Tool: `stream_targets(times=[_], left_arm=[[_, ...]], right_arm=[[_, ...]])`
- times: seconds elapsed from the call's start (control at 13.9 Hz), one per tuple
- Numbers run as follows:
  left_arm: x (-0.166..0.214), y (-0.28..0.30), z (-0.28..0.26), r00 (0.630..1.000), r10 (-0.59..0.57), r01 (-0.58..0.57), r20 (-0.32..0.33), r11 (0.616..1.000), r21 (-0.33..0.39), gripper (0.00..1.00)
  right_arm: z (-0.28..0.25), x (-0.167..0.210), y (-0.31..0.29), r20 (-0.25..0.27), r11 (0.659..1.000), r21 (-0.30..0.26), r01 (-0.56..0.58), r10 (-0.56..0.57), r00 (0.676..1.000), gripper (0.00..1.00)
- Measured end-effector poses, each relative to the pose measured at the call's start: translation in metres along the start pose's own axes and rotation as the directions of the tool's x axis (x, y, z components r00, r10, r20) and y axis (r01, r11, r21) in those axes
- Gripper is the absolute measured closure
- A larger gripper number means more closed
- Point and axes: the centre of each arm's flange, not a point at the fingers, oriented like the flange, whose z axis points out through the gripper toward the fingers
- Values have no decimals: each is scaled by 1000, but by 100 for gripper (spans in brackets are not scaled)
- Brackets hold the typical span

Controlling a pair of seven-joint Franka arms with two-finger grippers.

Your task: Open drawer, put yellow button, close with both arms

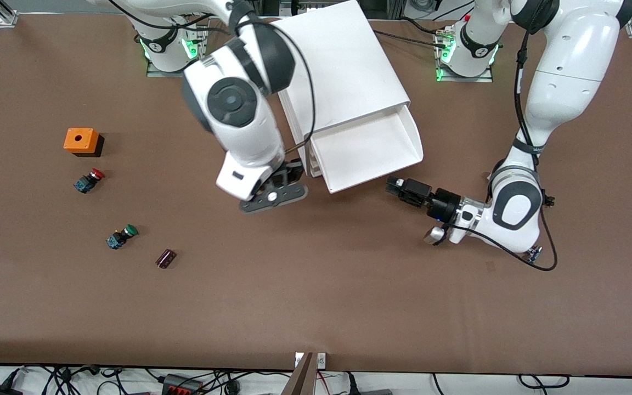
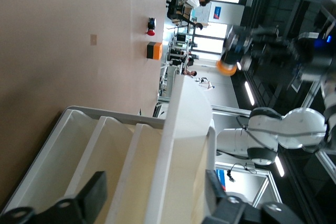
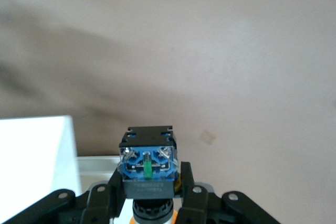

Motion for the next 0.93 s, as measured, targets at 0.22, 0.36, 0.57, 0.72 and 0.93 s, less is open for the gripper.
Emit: stream_targets(times=[0.22,0.36,0.57,0.72,0.93], left_arm=[[1,41,-20,997,-61,63,-37,997,37,0],[-3,69,-40,992,-105,115,-70,982,152,0],[-11,99,-75,967,-215,252,-135,876,410,0],[-16,101,-89,928,-316,372,-199,738,563,0],[-22,90,-99,894,-367,427,-257,526,735,0]], right_arm=[[-7,-18,-48,-17,999,18,-31,31,999,57],[-17,-25,-71,-46,998,42,-53,55,997,57],[-20,-33,-100,-78,991,94,-93,100,992,57],[-16,-38,-117,-92,988,114,-103,114,989,57],[6,-44,-139,-86,986,120,-119,130,988,57]])
